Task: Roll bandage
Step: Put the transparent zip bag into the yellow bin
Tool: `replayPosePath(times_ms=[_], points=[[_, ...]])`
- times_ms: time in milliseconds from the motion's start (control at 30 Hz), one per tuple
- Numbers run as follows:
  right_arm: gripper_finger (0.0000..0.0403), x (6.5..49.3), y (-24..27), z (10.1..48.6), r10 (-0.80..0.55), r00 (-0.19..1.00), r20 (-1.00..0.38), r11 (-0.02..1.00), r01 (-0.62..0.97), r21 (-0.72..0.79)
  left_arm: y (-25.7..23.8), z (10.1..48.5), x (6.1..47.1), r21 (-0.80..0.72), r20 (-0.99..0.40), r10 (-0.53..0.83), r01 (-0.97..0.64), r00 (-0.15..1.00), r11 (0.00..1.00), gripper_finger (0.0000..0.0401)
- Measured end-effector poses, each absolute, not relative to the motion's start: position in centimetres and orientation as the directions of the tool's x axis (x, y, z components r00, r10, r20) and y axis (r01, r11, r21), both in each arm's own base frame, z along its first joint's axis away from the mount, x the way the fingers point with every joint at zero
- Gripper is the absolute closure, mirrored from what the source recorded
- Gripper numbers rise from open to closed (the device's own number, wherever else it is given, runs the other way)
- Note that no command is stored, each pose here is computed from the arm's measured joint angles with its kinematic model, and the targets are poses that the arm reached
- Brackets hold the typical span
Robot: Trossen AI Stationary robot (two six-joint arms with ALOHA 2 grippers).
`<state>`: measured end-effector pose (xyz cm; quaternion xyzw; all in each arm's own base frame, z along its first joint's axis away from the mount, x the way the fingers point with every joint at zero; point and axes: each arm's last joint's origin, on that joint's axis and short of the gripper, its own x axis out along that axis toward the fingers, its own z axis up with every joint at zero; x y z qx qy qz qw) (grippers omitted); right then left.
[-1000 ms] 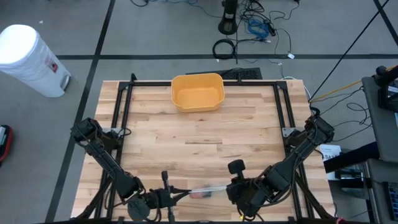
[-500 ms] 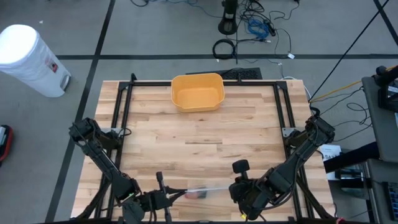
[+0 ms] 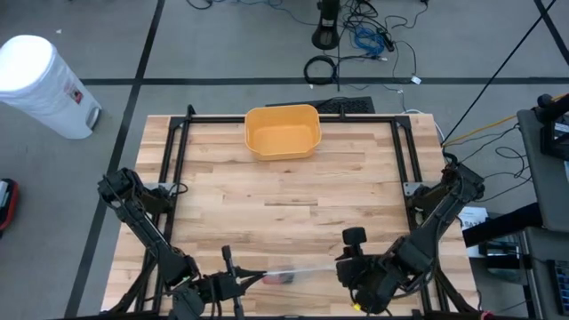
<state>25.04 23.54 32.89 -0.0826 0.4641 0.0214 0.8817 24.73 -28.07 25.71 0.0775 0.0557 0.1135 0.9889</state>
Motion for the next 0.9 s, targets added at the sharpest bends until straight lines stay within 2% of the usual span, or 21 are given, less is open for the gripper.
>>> replayPosePath(times_ms=[133,300,433,700,900], points=[[0.0241,24.0,24.6,32.4,-0.034,0.556,-0.831,0.989,-0.102,-0.109,-28.1,25.7,24.7,0.167,-0.093,0.233,-0.215,0.968,0.962,0.04],[0.0241,22.7,25.4,30.3,-0.129,0.595,-0.794,0.987,-0.004,-0.163,-28.1,25.7,24.7,0.167,-0.093,0.232,-0.215,0.968,0.962,0.04],[0.0241,22.2,25.6,28.2,-0.148,0.581,-0.801,0.987,0.031,-0.16,-28.1,25.7,24.7,0.165,-0.093,0.233,-0.216,0.968,0.962,0.04],[0.0241,23.0,26.3,26.8,-0.08,0.643,-0.762,0.996,0.016,-0.09,-28.1,25.6,24.8,0.169,-0.094,0.234,-0.217,0.968,0.962,0.04],[0.0241,23.8,25.9,27.0,-0.093,0.663,-0.742,0.994,0.014,-0.112,-28.1,25.6,24.8,0.169,-0.093,0.237,-0.219,0.967,0.961,0.04]])
